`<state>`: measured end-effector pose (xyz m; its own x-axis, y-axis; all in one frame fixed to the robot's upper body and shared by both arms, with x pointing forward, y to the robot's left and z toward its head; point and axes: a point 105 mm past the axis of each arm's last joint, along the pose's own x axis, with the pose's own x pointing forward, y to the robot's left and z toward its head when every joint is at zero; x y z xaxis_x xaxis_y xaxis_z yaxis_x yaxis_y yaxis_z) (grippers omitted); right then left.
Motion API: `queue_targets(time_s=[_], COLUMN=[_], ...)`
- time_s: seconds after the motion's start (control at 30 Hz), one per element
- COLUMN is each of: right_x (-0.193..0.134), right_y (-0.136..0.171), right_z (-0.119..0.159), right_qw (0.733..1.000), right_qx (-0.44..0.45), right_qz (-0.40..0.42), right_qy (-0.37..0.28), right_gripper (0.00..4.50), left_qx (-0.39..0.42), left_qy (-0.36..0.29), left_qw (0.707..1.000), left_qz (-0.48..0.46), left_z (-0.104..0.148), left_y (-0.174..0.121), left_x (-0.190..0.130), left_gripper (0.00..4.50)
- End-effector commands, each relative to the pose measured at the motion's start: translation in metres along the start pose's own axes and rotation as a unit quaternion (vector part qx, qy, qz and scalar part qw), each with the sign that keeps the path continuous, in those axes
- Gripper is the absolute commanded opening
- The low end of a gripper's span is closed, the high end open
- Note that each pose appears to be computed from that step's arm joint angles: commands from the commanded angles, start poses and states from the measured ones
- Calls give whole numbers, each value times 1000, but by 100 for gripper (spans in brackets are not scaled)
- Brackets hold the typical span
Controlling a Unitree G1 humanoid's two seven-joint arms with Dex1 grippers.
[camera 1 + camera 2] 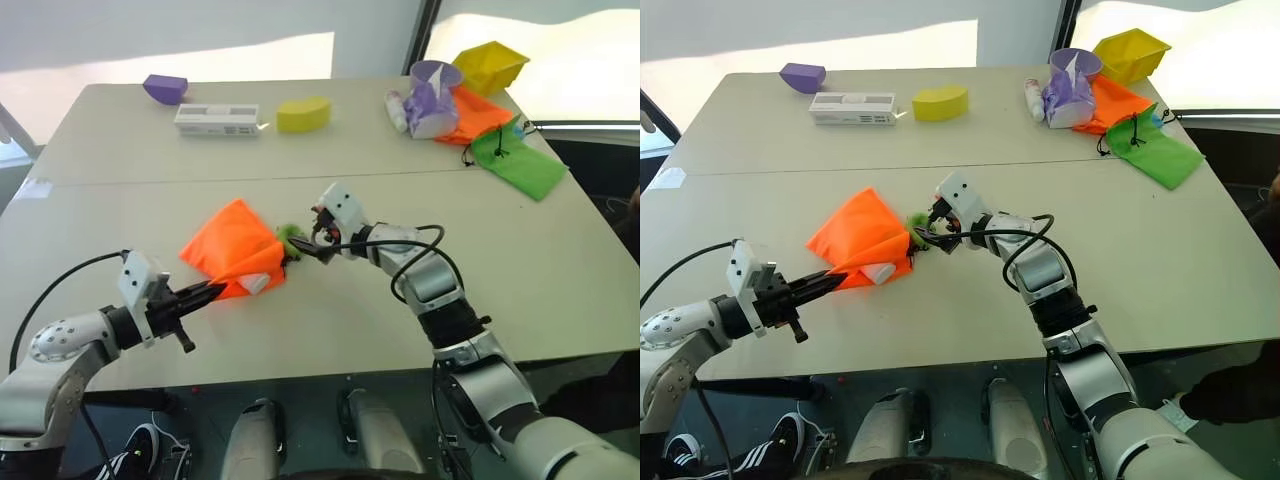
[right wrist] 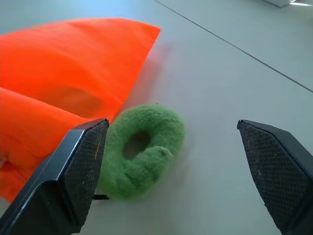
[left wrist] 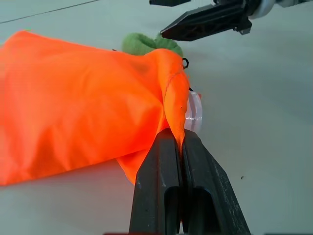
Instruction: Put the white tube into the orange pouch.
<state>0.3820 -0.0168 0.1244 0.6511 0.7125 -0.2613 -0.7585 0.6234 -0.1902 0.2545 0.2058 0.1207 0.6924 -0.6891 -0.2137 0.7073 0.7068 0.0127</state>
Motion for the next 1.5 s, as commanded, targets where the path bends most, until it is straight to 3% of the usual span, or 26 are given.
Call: queue_targets(time_s=[0.03,0.13,0.2,0.3,0.5,0.63,0.87,1.03,1.23,1.33,1.4,1.43,1.5], right_x=[2,3,4,4,-1,-9,-57,-82,-91,-89,-88,-87,-86], right_y=[3,4,6,9,16,11,-22,-19,-22,-22,-25,-25,-24], right_z=[-7,-15,-18,-24,-19,-20,-48,-72,-71,-70,-68,-68,-68], right_qw=[999,999,999,998,998,998,992,983,980,981,981,982,982], right_qx=[30,-1,30,39,42,55,92,120,124,120,116,113,113], right_qz=[1,-6,-8,-3,26,19,-60,-107,-129,-128,-131,-131,-129], right_qy=[16,34,38,49,39,39,62,84,84,82,79,79,78], right_gripper=[441,441,441,320,10,4,4,4,4,0,0,0,0], left_qx=[20,20,20,20,23,25,0,-7,-16,-39,-107,-93,-68], left_qy=[-19,-22,-23,-25,-27,-30,-41,-43,-37,-30,-19,-16,-31], left_qw=[1000,1000,1000,999,999,999,999,999,998,996,985,986,989], left_qz=[0,-2,-4,-5,-5,-6,-17,-28,-47,-81,-134,-141,-129], left_z=[10,11,11,11,12,13,12,13,12,12,16,20,35], left_y=[-4,-6,-8,-8,-7,-7,-14,-17,-17,-24,-36,-37,-30], left_x=[4,7,9,11,13,17,25,32,35,36,31,30,32], left_gripper=[0,0,0,0,0,0,0,0,0,90,185,226,226])
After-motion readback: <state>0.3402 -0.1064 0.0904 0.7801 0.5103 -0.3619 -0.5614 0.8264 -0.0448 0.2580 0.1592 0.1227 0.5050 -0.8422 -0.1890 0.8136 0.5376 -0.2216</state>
